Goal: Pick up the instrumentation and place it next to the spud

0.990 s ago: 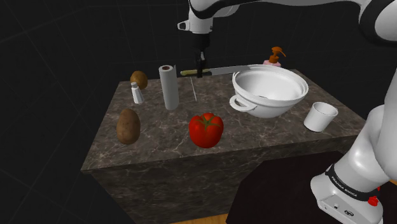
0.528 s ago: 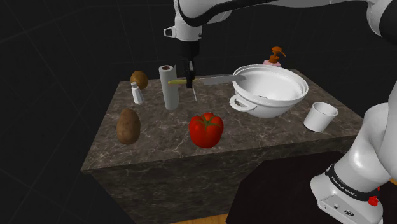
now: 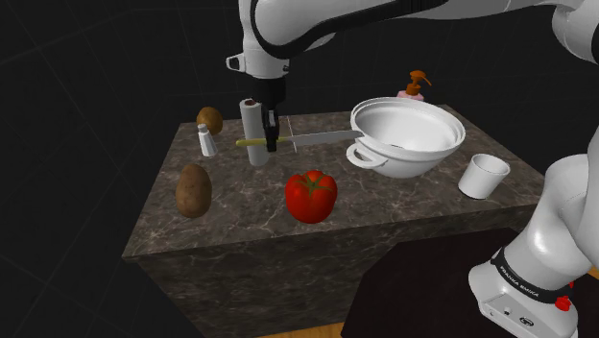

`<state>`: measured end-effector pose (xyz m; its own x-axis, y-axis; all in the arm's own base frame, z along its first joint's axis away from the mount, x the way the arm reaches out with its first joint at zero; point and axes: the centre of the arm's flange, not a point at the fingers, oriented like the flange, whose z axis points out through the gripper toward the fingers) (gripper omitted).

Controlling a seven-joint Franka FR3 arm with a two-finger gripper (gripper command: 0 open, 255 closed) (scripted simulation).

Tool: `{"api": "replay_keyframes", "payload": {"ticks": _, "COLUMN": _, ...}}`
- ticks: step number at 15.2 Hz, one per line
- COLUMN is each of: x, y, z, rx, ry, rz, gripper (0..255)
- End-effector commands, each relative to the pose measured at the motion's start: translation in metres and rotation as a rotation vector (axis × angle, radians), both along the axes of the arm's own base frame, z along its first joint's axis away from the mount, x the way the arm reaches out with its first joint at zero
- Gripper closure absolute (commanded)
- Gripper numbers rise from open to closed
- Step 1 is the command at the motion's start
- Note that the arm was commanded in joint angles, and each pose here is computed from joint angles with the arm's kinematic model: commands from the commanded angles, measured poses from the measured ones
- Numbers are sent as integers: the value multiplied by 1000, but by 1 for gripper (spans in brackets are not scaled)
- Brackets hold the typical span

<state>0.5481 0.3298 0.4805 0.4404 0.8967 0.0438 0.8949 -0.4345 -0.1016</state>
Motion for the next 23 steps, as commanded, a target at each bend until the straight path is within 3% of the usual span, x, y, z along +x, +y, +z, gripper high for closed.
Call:
{"api": "replay_keyframes", "payload": {"ticks": 1, "x": 0, "y": 1, "z": -10, "rx": 0, "ry": 0, "rz": -1, "gripper": 255}}
{"api": "replay_keyframes", "payload": {"ticks": 23, "x": 0, "y": 1, "z": -126, "rx": 0, "ry": 0, "rz": -1, "gripper": 255}}
